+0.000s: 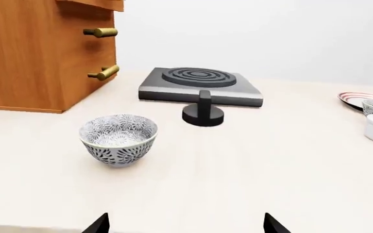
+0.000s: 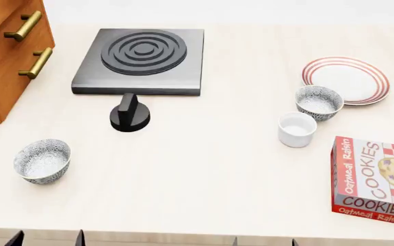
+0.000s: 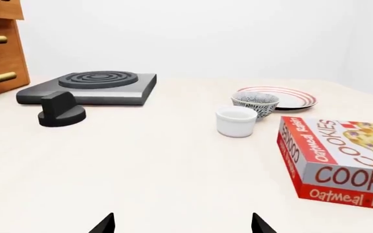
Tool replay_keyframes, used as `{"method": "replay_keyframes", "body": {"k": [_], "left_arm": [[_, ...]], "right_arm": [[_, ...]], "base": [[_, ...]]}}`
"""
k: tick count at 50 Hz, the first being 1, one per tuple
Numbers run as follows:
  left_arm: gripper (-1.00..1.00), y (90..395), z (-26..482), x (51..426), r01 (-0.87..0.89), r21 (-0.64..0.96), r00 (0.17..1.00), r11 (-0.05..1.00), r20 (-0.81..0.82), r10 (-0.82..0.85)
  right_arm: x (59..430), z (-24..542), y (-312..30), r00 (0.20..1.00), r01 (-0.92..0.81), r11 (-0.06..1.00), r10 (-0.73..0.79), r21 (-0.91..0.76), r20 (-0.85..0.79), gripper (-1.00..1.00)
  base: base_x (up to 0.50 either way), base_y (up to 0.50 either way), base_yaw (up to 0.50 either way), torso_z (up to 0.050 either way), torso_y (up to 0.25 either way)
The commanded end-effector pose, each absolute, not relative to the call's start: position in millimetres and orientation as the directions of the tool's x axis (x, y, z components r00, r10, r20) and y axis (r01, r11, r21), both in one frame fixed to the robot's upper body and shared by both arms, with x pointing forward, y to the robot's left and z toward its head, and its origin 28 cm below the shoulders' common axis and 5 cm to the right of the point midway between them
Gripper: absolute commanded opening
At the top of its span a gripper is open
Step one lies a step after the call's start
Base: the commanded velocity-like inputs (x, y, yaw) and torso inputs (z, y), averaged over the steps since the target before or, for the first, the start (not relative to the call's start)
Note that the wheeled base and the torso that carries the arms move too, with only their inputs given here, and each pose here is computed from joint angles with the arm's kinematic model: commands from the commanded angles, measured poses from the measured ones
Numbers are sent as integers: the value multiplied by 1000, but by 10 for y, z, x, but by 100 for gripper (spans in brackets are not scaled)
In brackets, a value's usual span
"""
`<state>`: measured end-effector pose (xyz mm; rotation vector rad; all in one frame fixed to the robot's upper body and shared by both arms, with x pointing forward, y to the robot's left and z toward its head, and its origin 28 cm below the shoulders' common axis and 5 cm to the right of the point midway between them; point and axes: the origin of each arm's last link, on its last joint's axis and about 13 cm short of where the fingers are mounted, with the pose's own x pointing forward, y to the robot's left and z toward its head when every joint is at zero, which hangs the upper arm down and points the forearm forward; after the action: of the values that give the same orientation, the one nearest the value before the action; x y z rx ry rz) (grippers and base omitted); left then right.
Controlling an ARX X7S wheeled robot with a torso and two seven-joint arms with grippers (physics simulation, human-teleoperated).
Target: Pick the akita bowl between the plate and the ramekin and place it on the plate.
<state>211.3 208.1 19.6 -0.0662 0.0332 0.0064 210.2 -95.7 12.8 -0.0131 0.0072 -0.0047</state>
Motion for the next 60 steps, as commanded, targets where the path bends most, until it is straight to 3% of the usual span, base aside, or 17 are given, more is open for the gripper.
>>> {"method": "replay_keyframes", "body": {"k": [1,12,18,35,48,60], "left_arm": [[100,2132,313,2159,-26,-148,996,989,-92,12],[100,2385,505,2524,-181,-282,975,942,-174,135],[100,2503,526,2653,-241,-305,963,921,-194,188],[100,2778,461,2822,-376,-323,919,868,-252,305],[100,2875,363,2838,-435,-292,892,852,-270,363],[100,2866,344,2844,-442,-280,889,852,-259,376]], "right_arm": [[2098,135,-956,1000,8,1000,-8,-12,-3,100],[2089,153,-965,1000,5,1000,-5,20,-9,100],[2105,139,-972,998,49,999,-50,-8,-24,100],[2071,201,-954,1000,-23,1000,23,4,-11,100],[2129,526,-982,1000,-17,999,16,-33,-23,100],[2224,1047,-962,994,-57,992,67,-110,88,100]], "base": [[0,0,0,0,0],[0,0,0,0,0],[0,0,0,0,0],[0,0,0,0,0],[0,0,0,0,0],[0,0,0,0,0]]}}
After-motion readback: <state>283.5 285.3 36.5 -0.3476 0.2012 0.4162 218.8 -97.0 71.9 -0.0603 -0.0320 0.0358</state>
